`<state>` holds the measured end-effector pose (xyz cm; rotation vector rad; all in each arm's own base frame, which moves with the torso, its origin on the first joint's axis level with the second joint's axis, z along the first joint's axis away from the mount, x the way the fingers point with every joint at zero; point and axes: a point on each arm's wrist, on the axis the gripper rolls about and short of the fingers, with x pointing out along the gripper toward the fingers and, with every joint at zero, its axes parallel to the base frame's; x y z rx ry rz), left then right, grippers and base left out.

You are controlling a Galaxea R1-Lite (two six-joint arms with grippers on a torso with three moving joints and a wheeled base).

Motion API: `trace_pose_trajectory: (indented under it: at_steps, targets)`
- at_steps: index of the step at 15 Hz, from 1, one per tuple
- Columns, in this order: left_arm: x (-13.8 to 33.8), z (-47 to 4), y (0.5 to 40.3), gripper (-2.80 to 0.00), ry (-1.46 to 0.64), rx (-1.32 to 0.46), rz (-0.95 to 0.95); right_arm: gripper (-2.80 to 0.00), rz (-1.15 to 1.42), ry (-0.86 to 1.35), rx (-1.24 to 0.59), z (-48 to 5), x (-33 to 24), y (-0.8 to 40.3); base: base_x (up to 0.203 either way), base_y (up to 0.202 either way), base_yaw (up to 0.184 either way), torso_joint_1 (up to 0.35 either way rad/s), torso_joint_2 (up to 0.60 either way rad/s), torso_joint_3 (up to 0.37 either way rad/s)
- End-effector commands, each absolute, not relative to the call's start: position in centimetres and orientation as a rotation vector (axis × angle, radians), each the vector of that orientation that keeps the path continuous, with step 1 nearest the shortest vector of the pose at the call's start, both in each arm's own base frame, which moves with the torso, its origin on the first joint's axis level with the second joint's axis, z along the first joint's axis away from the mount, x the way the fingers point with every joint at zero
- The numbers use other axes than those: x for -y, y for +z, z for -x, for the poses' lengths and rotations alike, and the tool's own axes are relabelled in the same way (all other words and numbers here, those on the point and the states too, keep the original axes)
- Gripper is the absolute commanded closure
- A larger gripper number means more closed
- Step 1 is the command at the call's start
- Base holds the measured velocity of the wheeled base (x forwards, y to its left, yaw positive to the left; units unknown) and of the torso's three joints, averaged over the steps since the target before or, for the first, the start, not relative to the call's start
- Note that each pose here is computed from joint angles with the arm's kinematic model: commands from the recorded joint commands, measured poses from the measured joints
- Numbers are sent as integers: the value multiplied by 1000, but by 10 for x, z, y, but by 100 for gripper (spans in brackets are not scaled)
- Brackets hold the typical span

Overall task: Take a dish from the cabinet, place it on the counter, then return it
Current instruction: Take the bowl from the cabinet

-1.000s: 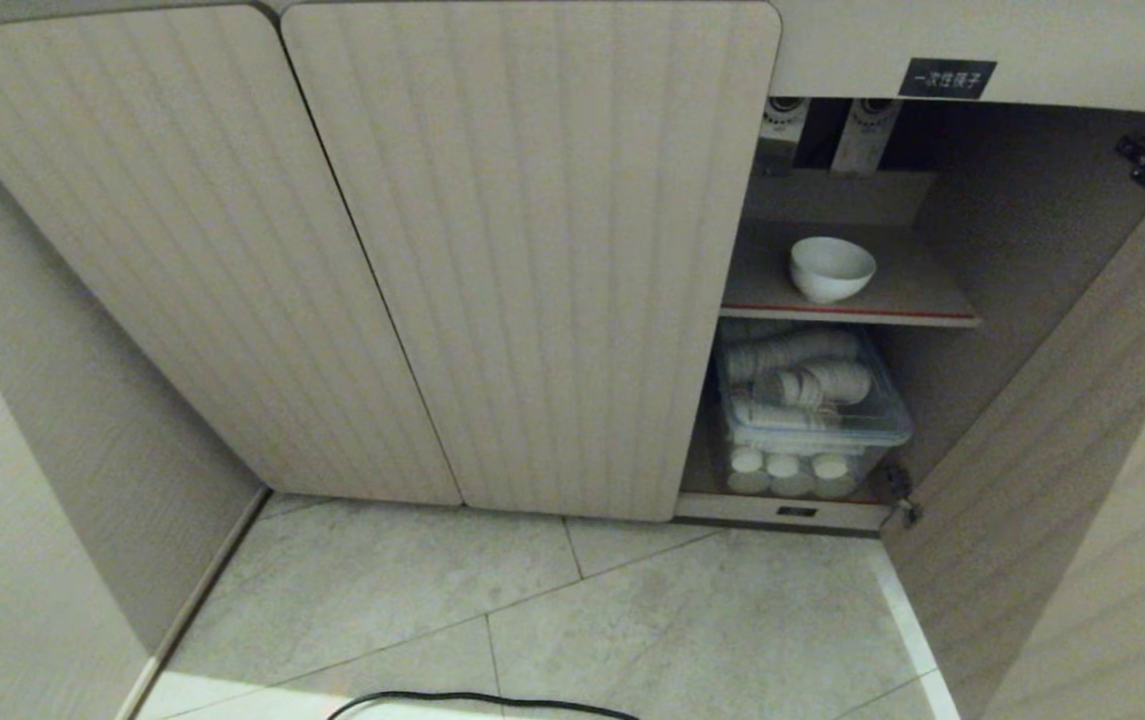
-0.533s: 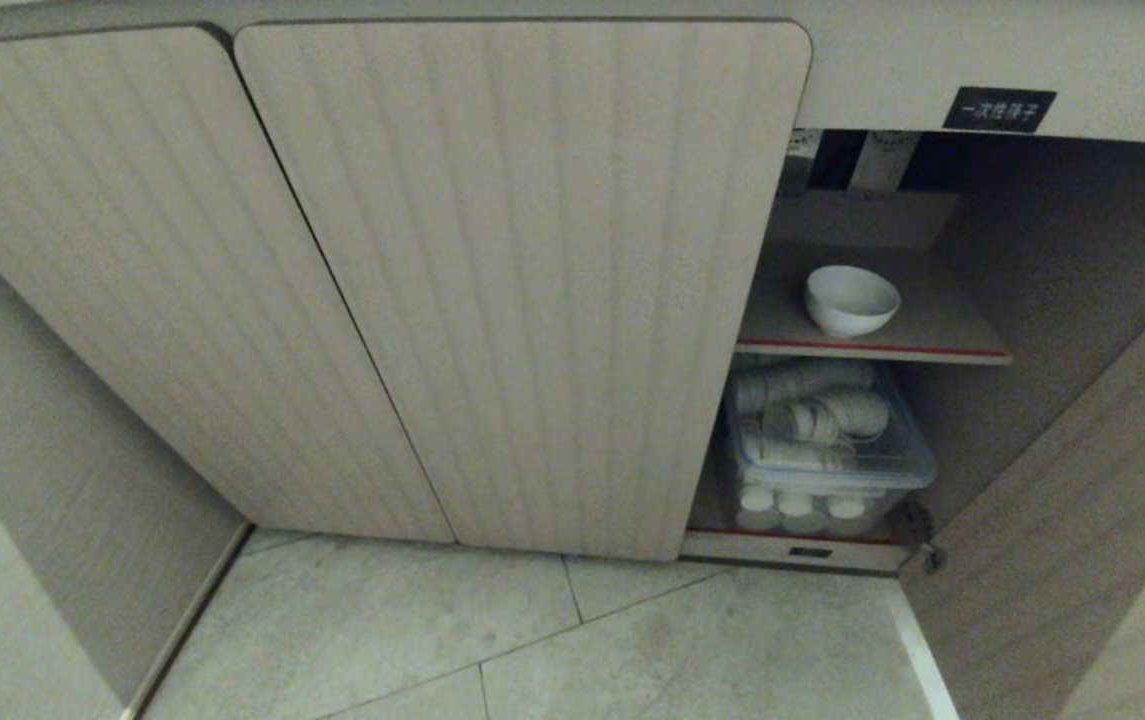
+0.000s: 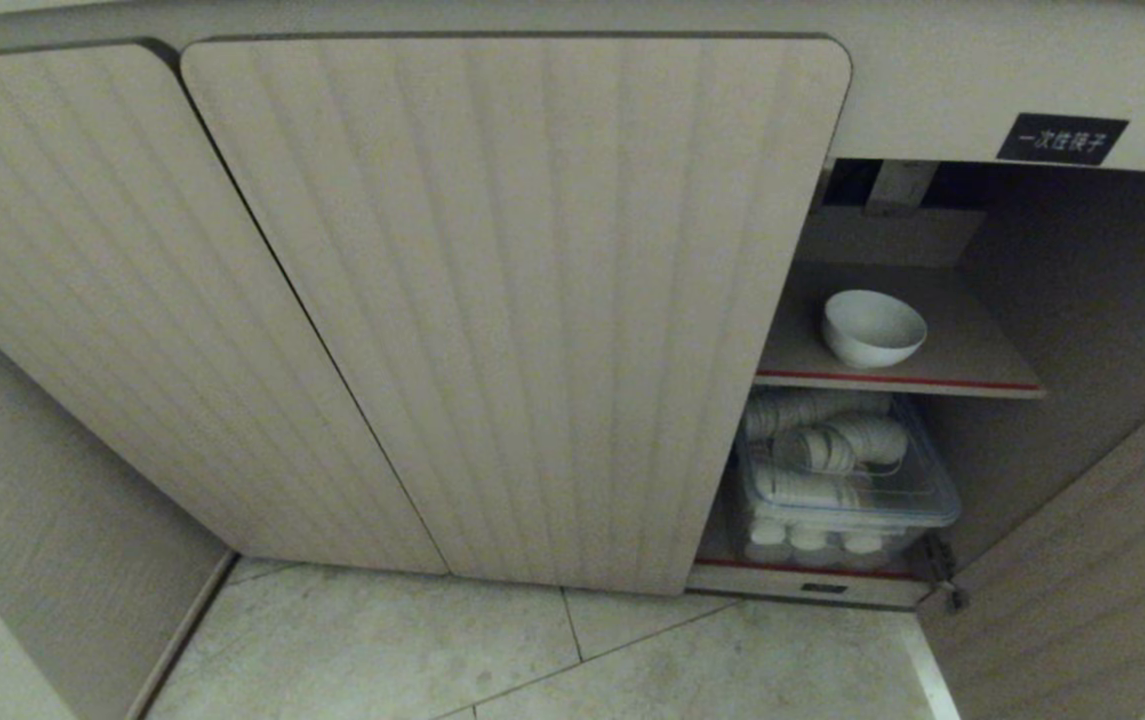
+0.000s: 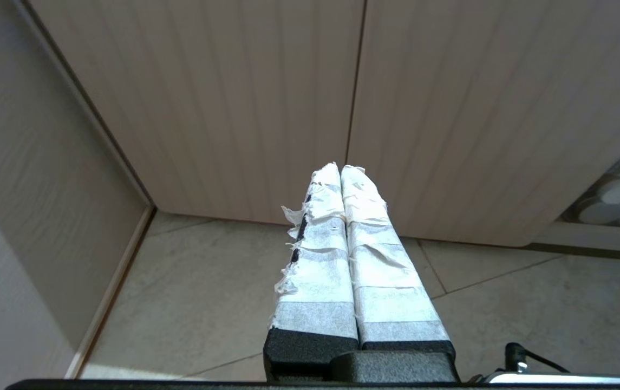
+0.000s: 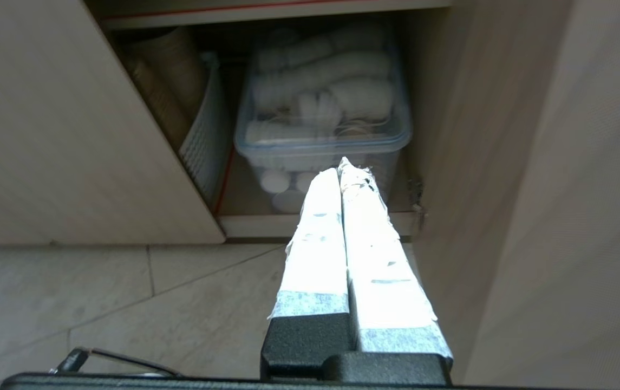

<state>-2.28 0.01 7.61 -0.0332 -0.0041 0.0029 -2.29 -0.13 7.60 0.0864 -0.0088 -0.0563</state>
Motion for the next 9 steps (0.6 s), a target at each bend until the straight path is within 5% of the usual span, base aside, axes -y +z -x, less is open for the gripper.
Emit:
trace_pose_trajectory:
  at_steps: [1, 9]
  targets:
    - [0, 23, 76, 0, 3, 6, 34, 0, -87, -56, 9, 23, 1, 76, 0, 0, 0, 0, 0, 0]
    - [0, 23, 76, 0, 3, 6, 34, 0, -79, -57, 7, 23, 1, 76, 0, 0, 0, 0, 0, 0]
